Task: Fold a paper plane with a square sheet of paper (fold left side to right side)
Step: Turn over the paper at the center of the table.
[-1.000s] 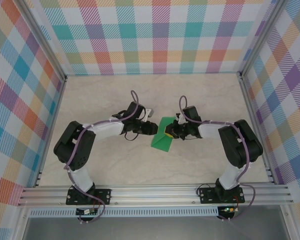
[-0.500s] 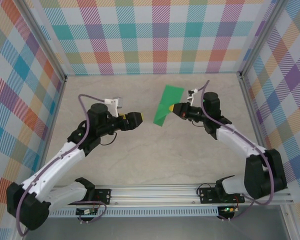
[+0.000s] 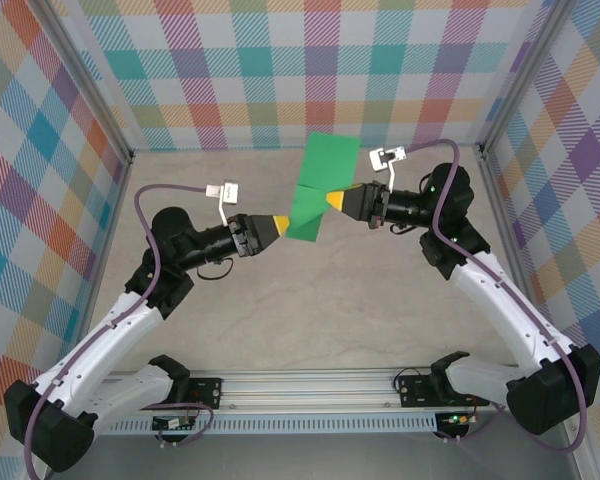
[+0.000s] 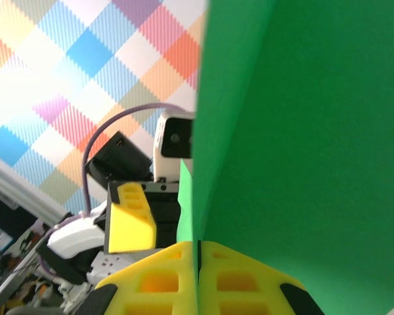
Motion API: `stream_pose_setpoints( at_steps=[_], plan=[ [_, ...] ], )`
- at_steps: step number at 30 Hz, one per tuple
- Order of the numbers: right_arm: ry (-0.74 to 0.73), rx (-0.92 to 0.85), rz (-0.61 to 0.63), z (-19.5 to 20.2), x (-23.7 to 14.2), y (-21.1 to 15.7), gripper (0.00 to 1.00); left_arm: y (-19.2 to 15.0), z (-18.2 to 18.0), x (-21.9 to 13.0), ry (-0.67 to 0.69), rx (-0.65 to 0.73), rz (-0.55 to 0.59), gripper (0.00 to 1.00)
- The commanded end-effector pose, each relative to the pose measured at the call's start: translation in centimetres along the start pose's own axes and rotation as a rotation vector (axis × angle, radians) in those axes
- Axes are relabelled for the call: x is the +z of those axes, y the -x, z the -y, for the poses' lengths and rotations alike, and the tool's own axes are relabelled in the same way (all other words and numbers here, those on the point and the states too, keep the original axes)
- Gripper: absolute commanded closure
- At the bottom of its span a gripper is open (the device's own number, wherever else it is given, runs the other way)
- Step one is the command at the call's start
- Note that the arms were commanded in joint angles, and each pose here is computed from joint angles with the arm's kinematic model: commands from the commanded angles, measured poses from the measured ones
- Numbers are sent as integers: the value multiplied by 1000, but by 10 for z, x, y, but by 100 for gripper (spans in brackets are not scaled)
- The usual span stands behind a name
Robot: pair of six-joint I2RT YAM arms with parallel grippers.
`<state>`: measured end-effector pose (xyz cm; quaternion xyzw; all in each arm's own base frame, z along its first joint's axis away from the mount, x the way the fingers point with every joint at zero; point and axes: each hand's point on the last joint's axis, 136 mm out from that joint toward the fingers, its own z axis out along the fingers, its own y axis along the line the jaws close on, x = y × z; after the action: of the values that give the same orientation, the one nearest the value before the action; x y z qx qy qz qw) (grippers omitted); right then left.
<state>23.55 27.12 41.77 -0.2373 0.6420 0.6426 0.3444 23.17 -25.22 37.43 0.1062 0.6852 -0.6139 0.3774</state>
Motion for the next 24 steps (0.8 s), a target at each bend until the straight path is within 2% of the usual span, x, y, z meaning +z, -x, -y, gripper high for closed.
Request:
stream_pose_setpoints(
  at_steps=[1, 5, 9, 17, 21, 24],
  plan=[
    [74, -67, -42, -24, 8, -2, 100, 9, 43, -1, -142, 53, 6, 6],
    [116, -81, -61, -36, 16, -4, 100, 8, 57, 2, -183, 69, -2, 19],
    [144, -90, -69, -44, 17, -6, 100, 6, 67, 3, -213, 83, -5, 37],
    [132, -91, -60, -45, 12, -11, 97, 4, 72, 2, -222, 95, 3, 66],
    [113, -89, -57, -43, 10, -13, 91, 3, 69, 3, -211, 99, 3, 76],
    [95, -94, -51, -43, 7, -15, 81, 2, 66, 4, -197, 99, 0, 85]
  ],
)
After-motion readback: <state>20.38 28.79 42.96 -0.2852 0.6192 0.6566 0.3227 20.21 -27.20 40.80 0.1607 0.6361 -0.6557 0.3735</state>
